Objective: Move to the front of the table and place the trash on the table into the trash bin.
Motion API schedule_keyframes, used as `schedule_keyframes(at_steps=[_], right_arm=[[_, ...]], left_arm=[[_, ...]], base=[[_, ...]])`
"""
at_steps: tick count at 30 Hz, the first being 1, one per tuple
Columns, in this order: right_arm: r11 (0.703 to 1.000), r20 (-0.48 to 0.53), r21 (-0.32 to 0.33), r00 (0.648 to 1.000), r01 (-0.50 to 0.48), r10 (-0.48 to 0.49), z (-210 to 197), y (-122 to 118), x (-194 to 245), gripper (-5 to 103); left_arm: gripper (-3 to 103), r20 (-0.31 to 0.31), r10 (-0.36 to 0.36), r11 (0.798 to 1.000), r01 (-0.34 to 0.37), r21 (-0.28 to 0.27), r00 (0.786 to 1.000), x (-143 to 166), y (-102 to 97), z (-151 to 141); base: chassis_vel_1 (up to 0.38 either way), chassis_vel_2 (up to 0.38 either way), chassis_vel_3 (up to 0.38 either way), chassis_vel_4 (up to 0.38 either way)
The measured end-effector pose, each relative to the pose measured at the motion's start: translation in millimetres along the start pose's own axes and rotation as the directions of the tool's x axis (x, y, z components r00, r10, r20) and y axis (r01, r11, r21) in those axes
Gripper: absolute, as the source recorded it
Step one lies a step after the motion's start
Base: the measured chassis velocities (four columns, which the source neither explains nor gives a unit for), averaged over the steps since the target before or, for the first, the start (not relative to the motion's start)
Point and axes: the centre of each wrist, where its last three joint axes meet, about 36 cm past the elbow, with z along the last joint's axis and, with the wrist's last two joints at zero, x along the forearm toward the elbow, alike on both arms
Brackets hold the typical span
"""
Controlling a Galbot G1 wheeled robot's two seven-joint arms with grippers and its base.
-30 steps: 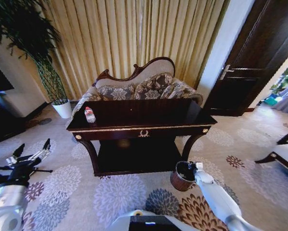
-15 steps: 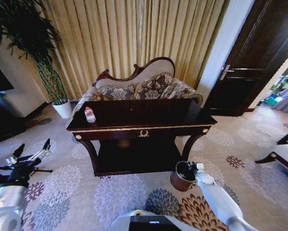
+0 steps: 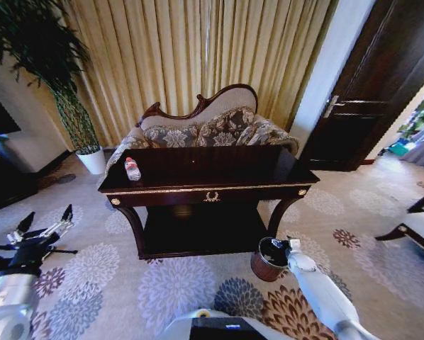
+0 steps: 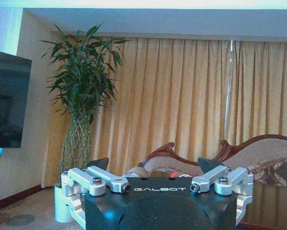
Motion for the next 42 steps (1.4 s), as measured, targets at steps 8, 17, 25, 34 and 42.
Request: schedule_keyframes(at_steps=[8, 17, 25, 34, 42], right_arm=[[1.000, -0.001, -0.002, 1.000, -0.003, 0.003, -0.7, -3.0, 0.1, 100], [1.000, 0.001, -0.007, 1.000, -0.003, 0.003, -3.1, -3.5, -0.2, 100], [0.992, 0.041, -0.122, 0.999, 0.032, -0.027, -31.0, -9.8, 16.2, 100], [0.982, 0.218, -0.183, 0.976, 0.052, -0.011, -81.4, -33.0, 56.0, 100], [0.964, 0.485, -0.186, 0.871, 0.190, -0.078, -179.9, -22.8, 139.9, 100]], left_arm=[[100, 0.001, 0.002, 1.000, -0.002, 0.001, 1.000, 0.0, -0.7, -0.3], [100, 0.001, 0.001, 1.000, -0.001, 0.003, 1.000, 0.4, -1.2, 0.0], [100, 0.007, 0.005, 1.000, -0.005, 0.000, 1.000, 0.0, -2.9, -2.2], [100, 0.008, 0.004, 1.000, -0.004, 0.005, 1.000, -0.5, -4.0, -1.4], [100, 0.010, 0.011, 1.000, -0.011, 0.013, 1.000, -4.3, -10.3, -3.7]], base=[[0.000, 0.000, 0.000, 0.000], [0.000, 0.000, 0.000, 0.000], [0.000, 0.000, 0.000, 0.000], [0.000, 0.000, 0.000, 0.000], [0.000, 0.000, 0.000, 0.000]])
